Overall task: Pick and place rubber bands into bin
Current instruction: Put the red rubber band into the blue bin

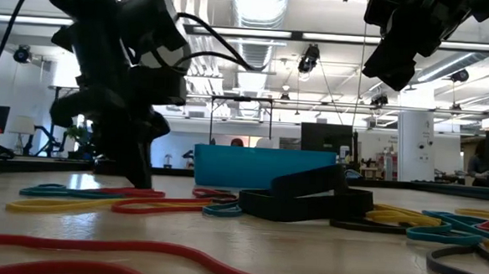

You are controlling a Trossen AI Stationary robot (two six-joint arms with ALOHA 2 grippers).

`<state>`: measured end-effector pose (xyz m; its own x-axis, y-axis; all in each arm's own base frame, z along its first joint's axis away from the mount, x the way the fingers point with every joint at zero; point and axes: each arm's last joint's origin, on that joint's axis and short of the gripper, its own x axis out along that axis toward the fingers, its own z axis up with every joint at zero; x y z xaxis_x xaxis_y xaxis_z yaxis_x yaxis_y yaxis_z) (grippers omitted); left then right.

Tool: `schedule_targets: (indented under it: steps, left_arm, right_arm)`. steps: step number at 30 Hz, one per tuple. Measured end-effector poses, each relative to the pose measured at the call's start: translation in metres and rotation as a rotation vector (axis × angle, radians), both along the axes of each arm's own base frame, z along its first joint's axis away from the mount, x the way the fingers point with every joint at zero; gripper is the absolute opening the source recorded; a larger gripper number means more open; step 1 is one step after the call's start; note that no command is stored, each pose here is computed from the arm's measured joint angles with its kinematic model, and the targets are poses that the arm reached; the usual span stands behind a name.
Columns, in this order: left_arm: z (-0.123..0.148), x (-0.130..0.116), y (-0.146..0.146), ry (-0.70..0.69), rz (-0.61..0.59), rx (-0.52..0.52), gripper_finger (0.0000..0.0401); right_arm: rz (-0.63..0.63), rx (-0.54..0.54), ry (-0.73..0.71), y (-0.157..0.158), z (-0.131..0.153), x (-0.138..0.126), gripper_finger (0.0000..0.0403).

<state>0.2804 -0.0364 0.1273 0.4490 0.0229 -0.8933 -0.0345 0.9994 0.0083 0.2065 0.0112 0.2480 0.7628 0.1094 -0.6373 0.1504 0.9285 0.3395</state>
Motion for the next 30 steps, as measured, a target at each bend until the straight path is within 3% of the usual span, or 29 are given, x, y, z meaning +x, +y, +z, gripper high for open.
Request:
schedule_targets:
  steps: [4,16,23,30]
  left_arm:
    - [0.018,0.004,0.004,-0.076,0.053,0.100,0.0000]
    - [0.107,0.010,0.010,-0.405,0.146,0.320,0.0000]
    - [0.151,0.012,0.016,-0.508,0.171,0.475,0.0000]
    - [0.170,0.019,0.046,-0.520,0.239,0.571,0.0000]
  right_arm:
    - [0.000,0.000,0.000,0.000,0.000,0.000,0.0059]
    - [0.000,0.000,-0.001,0.000,0.000,0.000,0.0059]
    - [-0.005,-0.004,-0.004,0.000,0.000,0.000,0.0059]
    - [-0.023,-0.022,-0.007,-0.001,0.000,0.000,0.0059]
